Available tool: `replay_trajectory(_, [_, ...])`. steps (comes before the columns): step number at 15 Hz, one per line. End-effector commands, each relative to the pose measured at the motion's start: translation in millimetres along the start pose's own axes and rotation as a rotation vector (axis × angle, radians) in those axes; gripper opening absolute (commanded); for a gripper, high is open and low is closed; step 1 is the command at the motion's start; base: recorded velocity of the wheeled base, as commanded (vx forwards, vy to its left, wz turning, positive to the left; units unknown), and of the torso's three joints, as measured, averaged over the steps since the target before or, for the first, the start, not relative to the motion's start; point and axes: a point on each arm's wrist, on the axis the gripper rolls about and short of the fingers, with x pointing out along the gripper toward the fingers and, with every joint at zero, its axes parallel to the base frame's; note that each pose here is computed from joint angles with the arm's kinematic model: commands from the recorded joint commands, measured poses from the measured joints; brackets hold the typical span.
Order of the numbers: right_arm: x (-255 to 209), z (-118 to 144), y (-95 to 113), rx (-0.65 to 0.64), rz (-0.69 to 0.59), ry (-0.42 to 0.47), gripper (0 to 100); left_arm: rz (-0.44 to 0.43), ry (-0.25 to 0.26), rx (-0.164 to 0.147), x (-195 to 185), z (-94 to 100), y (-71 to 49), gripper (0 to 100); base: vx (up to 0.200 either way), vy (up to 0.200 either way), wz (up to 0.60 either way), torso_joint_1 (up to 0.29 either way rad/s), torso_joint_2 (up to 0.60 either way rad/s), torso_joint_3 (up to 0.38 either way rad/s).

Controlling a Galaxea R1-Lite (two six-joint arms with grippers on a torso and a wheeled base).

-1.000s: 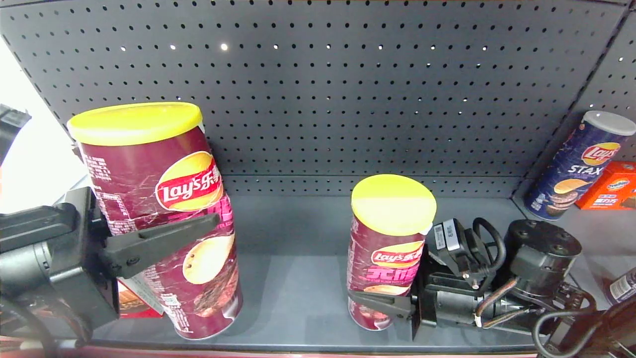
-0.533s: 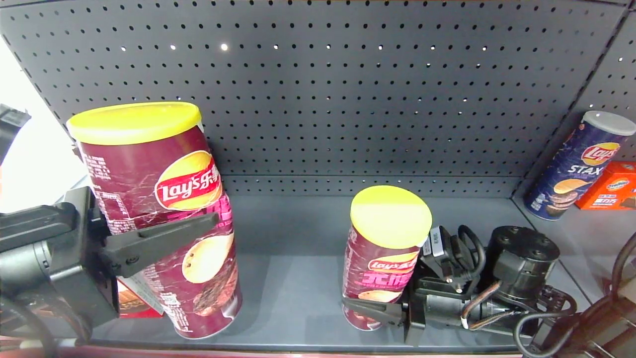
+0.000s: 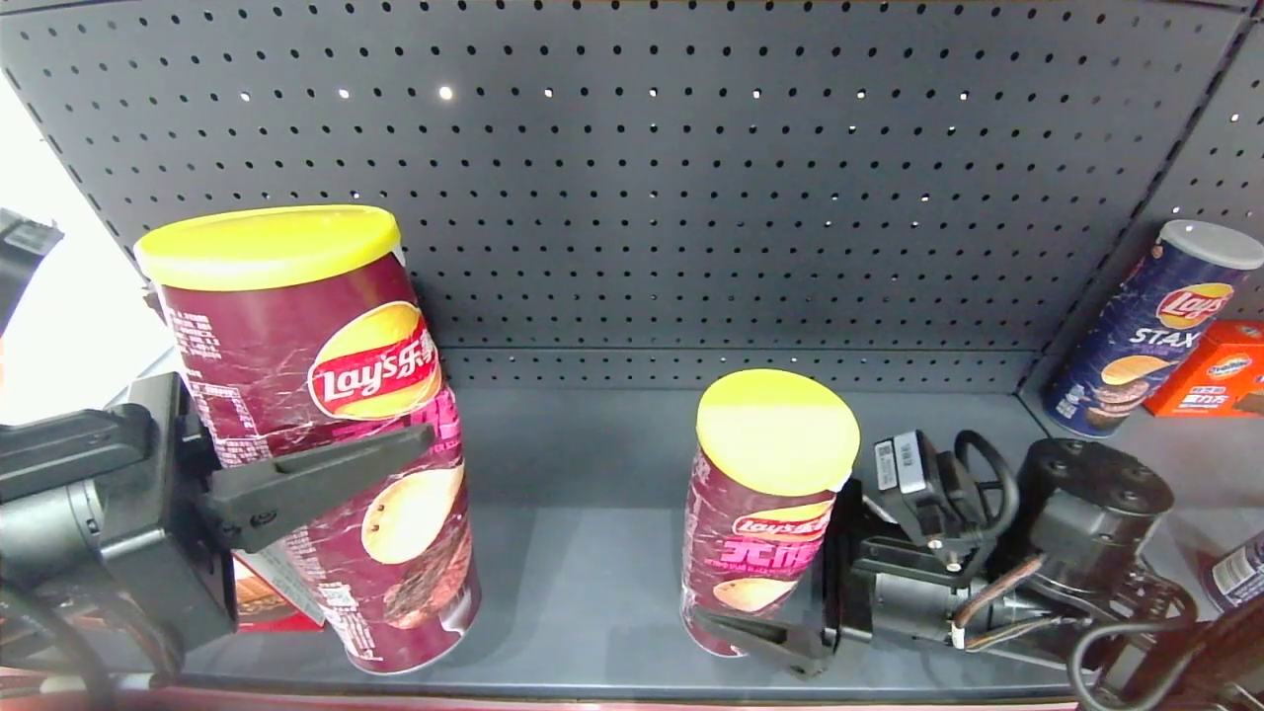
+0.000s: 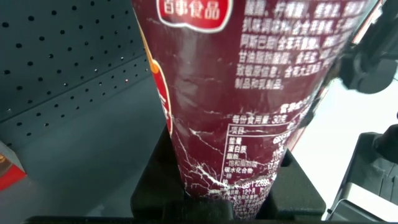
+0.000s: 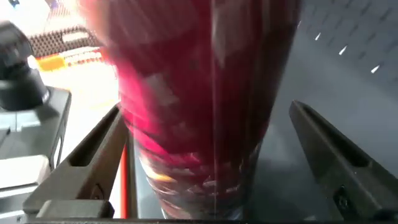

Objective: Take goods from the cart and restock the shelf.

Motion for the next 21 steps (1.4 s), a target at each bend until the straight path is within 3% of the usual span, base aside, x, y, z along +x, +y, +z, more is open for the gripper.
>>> replay_trajectory(1, [-28.9,36.0,12.3,-0.053,-0.028,-0.083,100,-0.003,0.0,0.0,0.4,-0.1,-0.1,0,0.0,0.0,0.0,0.0,0.0,0.0])
replay_trajectory(5, [-78.5,52.1,36.6,-0.078,-0.104,-0.11,100,-0.003,-0.001,0.002,0.1,0.2,-0.3,0,0.0,0.0,0.0,0.0,0.0,0.0])
replay_trajectory(7, [-111.1,56.1,48.2,-0.09,-0.204,-0.12,100,-0.003,0.002,0.001,0.4,-0.5,-0.1,0,0.0,0.0,0.0,0.0,0.0,0.0])
replay_trajectory(12, [-171.6,47.7,66.1,-0.065,-0.658,-0.035,100,-0.004,-0.011,0.007,-3.6,0.9,-2.6,0,0.0,0.0,0.0,0.0,0.0,0.0])
replay_trajectory(16, [-206.1,42.2,119.0,-0.014,-0.789,0.007,100,-0.001,-0.013,0.009,-15.3,-5.7,-8.6,0,0.0,0.0,0.0,0.0,0.0,0.0])
replay_trajectory(21, [-239.0,4.8,174.1,0.047,-1.015,0.116,100,-0.001,-0.028,0.018,-19.3,-3.7,-10.7,0,0.0,0.0,0.0,0.0,0.0,0.0])
